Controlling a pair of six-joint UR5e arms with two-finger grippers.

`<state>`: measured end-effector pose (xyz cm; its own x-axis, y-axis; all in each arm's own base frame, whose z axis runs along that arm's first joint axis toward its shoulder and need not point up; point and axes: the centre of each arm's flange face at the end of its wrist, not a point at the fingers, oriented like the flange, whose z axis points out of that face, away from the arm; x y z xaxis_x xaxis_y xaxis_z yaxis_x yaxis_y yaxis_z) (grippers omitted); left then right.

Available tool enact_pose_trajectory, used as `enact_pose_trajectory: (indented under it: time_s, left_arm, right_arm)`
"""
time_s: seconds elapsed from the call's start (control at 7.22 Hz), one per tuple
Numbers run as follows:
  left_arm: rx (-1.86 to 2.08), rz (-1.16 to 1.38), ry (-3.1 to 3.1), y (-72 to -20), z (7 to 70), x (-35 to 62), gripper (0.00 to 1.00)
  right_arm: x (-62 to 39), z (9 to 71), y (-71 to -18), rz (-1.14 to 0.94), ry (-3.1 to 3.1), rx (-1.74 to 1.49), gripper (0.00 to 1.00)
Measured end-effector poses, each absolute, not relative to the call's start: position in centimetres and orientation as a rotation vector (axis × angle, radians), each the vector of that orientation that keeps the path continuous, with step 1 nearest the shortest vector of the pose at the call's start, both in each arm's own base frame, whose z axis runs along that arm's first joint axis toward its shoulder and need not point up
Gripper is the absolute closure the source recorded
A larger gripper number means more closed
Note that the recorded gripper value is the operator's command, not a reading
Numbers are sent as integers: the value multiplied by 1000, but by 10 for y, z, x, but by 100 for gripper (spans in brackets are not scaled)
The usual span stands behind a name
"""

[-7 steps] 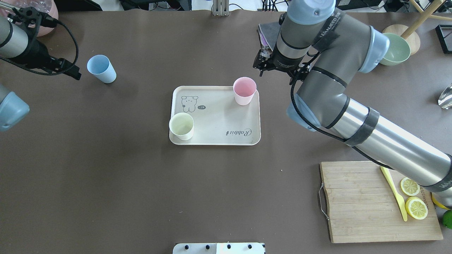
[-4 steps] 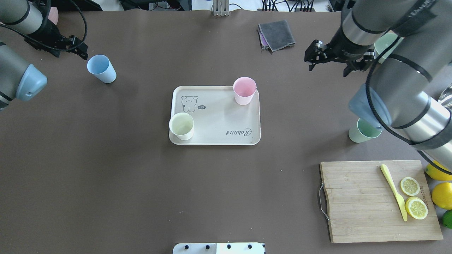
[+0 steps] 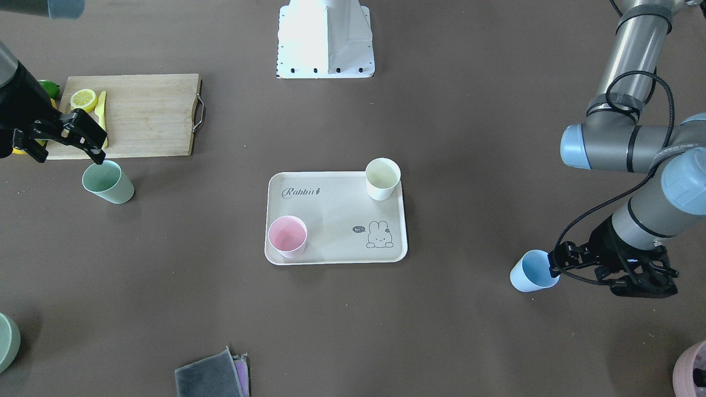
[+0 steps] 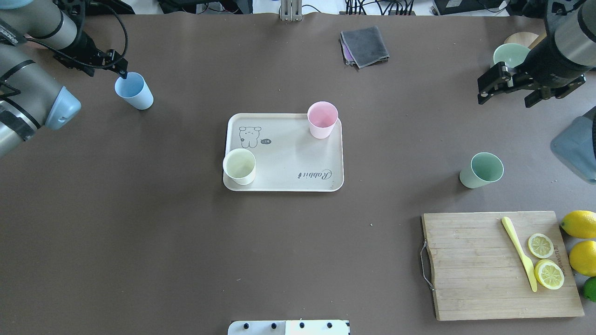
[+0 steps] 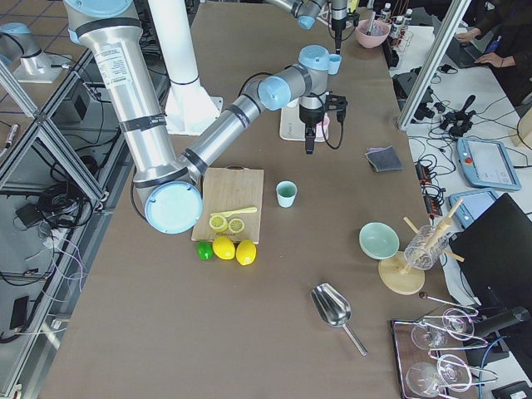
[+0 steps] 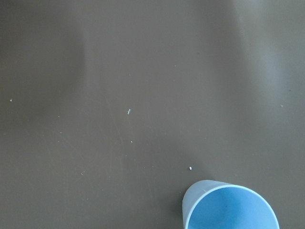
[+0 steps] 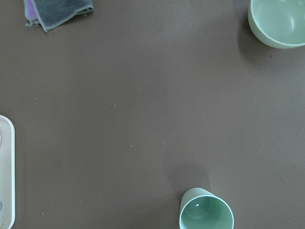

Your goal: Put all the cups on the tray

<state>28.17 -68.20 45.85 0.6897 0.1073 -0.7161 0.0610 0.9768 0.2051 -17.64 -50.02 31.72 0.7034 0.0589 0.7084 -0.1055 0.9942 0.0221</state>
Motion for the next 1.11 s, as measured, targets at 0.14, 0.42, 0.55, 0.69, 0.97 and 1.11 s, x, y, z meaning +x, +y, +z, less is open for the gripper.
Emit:
enact_pose_trajectory:
  time_s: [0.14,0.42,0.55,0.69,0.97,1.11]
  left_arm:
    - [231,44,808,-677,460,296,45]
    - [238,76,810,-666,467,315,100]
    - [237,87,809,-662,471,318,100]
    - [237,88,808,-663,470,319,100]
    - [238,74,818,-669,432,314,100]
    - [222,60,818,-665,396,314,100]
  right_arm:
    - [-171,326,-493,74,-781,61,0]
    - [-164,347,-483,53,-776,64,0]
    - [-161,363,-476,44,-783,77,0]
    - [-157,376,-470,37,-791,90,0]
    - [-146,400,-460,11,-780,95,0]
    - [-139,412,-456,0,-767,90,0]
